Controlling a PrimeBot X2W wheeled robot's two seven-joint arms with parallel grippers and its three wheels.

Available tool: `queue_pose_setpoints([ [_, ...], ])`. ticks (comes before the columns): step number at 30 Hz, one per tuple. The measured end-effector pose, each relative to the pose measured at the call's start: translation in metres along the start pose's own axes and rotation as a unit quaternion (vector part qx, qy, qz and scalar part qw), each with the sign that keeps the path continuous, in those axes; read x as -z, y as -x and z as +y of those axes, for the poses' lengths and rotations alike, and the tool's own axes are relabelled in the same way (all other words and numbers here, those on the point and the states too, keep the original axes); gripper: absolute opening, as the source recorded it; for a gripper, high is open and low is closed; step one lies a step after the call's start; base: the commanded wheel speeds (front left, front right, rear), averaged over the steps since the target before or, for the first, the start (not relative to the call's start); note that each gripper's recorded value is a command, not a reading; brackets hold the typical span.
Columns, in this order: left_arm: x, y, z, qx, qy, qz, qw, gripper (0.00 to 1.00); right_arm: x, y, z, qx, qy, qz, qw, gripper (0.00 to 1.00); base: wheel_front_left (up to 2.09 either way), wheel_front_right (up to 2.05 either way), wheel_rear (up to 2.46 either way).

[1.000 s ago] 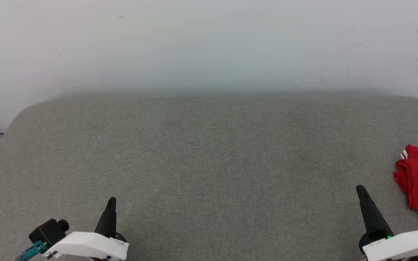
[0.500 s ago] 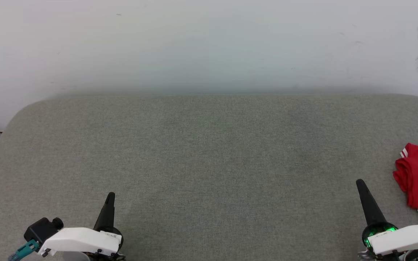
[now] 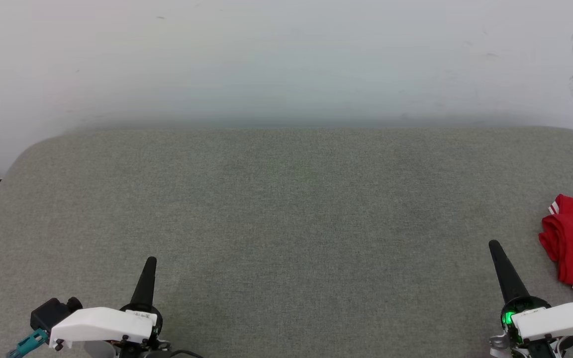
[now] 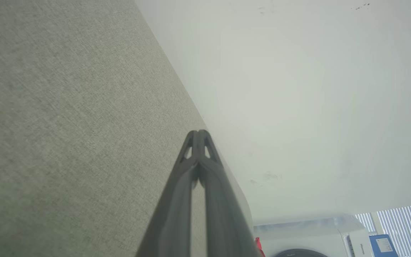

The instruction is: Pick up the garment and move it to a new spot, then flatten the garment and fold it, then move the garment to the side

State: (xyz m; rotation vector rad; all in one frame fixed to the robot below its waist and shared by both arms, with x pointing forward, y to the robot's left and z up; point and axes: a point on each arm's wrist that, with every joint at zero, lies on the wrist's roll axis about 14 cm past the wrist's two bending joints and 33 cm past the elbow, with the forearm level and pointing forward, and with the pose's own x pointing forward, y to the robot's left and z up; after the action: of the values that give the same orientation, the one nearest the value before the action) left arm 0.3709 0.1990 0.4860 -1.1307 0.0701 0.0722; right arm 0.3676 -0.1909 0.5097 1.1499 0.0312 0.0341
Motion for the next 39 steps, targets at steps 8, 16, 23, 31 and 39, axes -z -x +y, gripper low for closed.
queue_pose_setpoints([
  [8, -0.002, -0.003, -0.003, 0.006, 0.041, 0.0, 0.999, 0.0, -0.002, -0.004, 0.0, 0.0, -0.038, -0.004, 0.999, 0.0, 0.0, 0.0, 0.0],
  [16, -0.003, -0.005, -0.005, 0.012, 0.078, 0.0, 0.997, 0.0, -0.002, -0.007, -0.002, 0.001, -0.073, -0.006, 0.997, 0.0, 0.0, 0.0, 0.0],
  [23, -0.003, -0.007, -0.008, 0.017, 0.108, 0.002, 0.994, 0.0, -0.003, -0.009, -0.004, 0.004, -0.102, -0.01, 0.995, 0.0, 0.0, 0.0, 0.0],
  [31, -0.005, -0.01, -0.01, 0.024, 0.141, 0.002, 0.99, 0.0, -0.004, -0.012, -0.006, 0.004, -0.133, -0.012, 0.991, 0.0, 0.0, 0.0, 0.0],
  [39, -0.007, -0.012, -0.013, 0.03, 0.171, 0.002, 0.985, 0.0, -0.005, -0.015, -0.006, 0.004, -0.162, -0.016, 0.987, 0.0, 0.0, 0.0, 0.0],
])
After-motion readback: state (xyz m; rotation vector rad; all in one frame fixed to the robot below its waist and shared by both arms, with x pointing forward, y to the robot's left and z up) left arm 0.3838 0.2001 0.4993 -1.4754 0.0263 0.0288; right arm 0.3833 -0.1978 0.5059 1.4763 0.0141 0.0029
